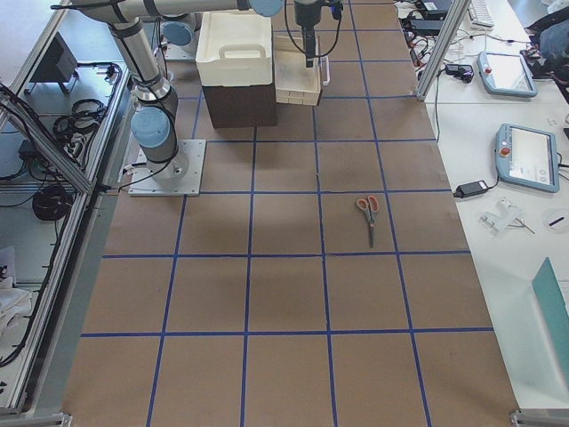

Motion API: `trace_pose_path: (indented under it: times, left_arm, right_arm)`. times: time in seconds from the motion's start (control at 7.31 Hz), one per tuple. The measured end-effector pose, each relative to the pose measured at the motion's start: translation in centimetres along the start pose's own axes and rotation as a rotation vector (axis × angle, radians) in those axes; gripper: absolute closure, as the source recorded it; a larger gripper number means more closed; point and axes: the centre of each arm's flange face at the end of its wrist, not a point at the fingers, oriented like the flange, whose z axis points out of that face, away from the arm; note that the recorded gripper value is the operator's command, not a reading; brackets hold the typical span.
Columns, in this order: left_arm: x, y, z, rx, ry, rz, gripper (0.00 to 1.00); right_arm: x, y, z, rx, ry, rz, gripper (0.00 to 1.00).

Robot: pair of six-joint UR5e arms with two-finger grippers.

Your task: Put scissors in drawer and close it

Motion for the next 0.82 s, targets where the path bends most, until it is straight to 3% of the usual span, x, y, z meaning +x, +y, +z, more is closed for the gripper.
trace_pose_path:
  times: [0.82]
  left_arm:
    - [0.17,-0.13,0.46,-0.012,0.001,0.003,0.00]
  right_arm:
    - [-0.06,-0.08,0.25,-0.004,0.002,-0.010,0.00]
